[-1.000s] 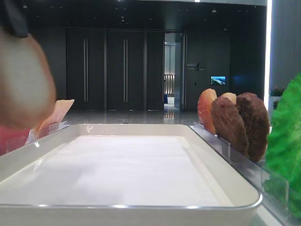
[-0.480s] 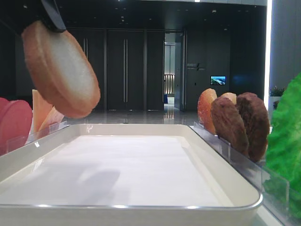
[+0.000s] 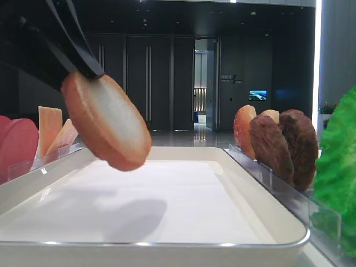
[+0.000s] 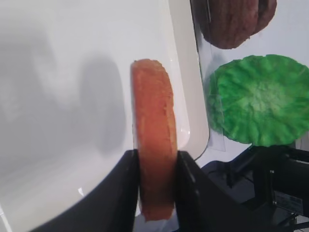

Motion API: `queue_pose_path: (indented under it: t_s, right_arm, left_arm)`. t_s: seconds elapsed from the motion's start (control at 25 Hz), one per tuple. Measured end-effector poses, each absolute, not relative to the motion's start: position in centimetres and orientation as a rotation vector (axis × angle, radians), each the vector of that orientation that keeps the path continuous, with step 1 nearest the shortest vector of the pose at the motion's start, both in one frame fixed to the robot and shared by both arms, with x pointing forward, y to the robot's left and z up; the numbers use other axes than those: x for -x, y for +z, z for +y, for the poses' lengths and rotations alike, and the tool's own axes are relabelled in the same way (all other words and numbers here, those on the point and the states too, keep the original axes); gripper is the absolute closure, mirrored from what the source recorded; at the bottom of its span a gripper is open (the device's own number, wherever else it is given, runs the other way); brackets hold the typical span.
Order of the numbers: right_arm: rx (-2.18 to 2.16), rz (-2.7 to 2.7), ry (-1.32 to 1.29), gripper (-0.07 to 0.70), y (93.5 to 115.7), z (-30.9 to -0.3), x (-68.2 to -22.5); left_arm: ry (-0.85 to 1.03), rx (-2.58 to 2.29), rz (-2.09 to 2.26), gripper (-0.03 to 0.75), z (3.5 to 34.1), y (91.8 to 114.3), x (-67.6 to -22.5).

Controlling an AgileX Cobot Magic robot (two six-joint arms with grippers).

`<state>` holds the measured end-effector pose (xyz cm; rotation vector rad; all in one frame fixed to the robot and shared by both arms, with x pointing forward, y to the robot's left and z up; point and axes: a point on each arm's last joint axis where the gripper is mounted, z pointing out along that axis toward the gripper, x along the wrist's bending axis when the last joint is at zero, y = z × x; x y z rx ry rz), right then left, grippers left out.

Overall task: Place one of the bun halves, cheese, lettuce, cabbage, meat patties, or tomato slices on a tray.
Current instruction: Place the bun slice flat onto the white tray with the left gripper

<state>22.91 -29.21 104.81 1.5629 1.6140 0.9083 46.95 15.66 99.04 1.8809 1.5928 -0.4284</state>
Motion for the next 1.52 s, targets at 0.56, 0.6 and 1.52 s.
queue_pose_path:
  t_s: [0.56,0.6,1.52]
  right_arm:
    - [-1.563,1.614,0.908,0.268,104.8,-29.2,-22.9]
    - [-1.563,1.614,0.908,0.268,104.8,-29.2,-22.9]
    - [-1.563,1.614,0.908,0.268,104.8,-29.2,-22.9]
  left_arm:
    - [-0.602,-1.913,1.545,0.525,14.4,94.0,-48.3]
    - [-0.603,-1.911,1.548,0.525,14.5,93.9,-48.2]
    - [-0.584,-1.931,1.561,0.496,15.4,92.9,-47.6]
